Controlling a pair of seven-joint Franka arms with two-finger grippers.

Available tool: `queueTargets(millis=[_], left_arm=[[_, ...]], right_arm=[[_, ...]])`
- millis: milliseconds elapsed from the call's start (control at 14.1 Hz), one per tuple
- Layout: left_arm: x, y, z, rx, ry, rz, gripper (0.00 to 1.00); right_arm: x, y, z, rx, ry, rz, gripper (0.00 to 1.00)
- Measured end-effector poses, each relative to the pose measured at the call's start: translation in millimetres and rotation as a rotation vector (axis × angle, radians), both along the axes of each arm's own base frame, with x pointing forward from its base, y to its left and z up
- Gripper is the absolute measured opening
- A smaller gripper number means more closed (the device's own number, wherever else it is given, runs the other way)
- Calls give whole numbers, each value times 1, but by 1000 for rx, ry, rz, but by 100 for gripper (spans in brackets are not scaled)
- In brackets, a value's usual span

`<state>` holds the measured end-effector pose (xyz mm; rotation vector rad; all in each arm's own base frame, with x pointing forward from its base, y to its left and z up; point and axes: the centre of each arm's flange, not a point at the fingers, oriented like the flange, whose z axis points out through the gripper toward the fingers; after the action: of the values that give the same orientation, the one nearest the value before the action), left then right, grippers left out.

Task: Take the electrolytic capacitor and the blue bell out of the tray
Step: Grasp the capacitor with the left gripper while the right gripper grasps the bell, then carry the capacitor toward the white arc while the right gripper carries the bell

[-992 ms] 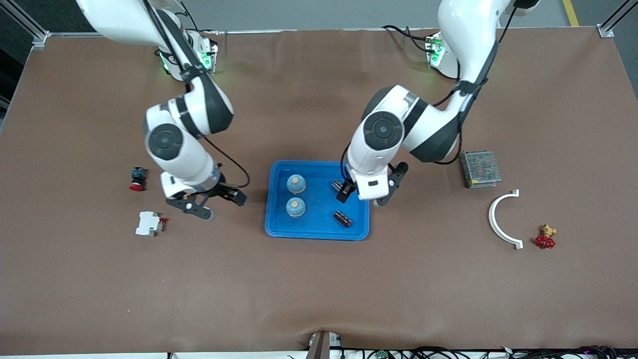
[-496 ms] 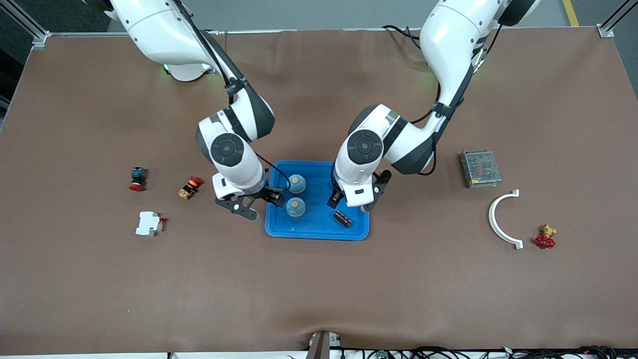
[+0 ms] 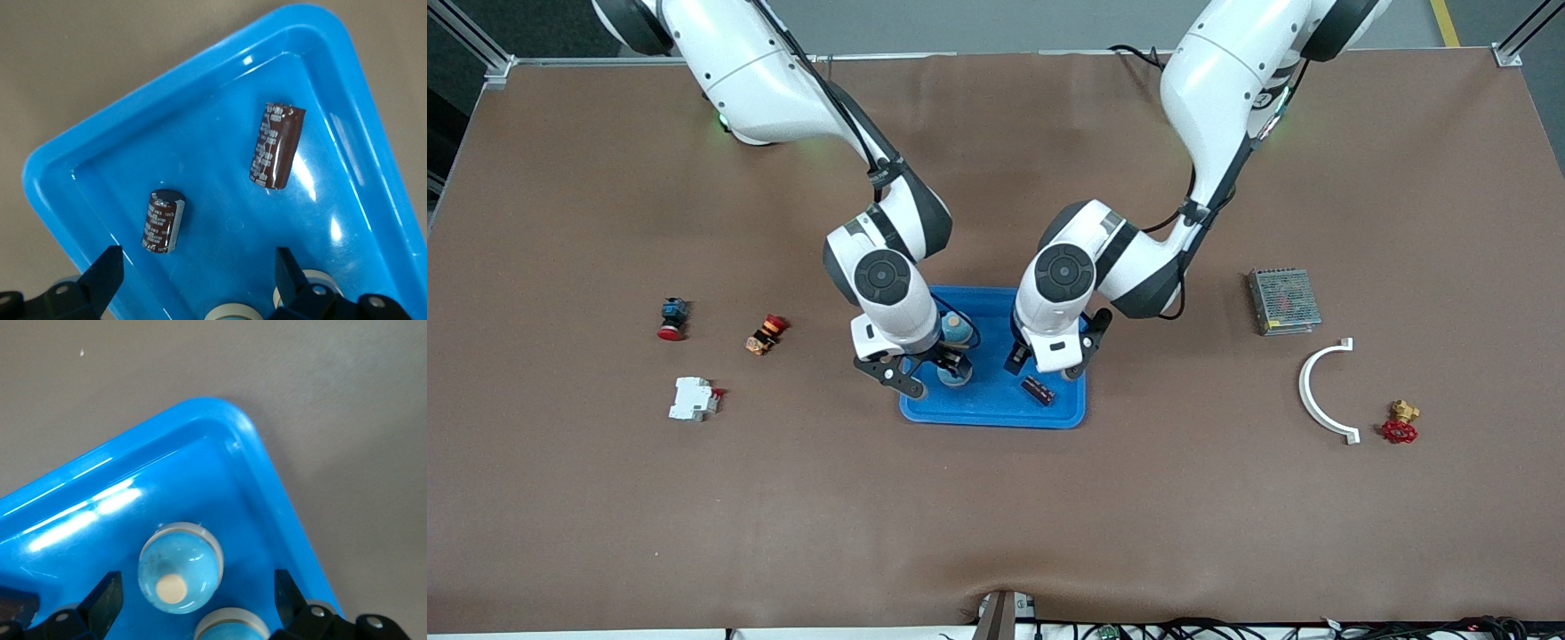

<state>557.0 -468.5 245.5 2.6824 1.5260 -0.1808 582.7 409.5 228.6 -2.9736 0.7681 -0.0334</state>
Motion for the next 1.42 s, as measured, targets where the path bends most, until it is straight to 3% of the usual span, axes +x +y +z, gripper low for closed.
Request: queueTargets(millis=[496,1205,1418], left_arm=[[-16,-1,-27,13,5,-1,100],[-32,0,-53,17,-22,10,100],[-40,-5,-57,21,-23,9,100]], right_arm=[[-10,27,-30,-8,18,-15,100],[-8,24,-52,-39,-4,4,100],[-7,24,-52,-40,-5,5,86]])
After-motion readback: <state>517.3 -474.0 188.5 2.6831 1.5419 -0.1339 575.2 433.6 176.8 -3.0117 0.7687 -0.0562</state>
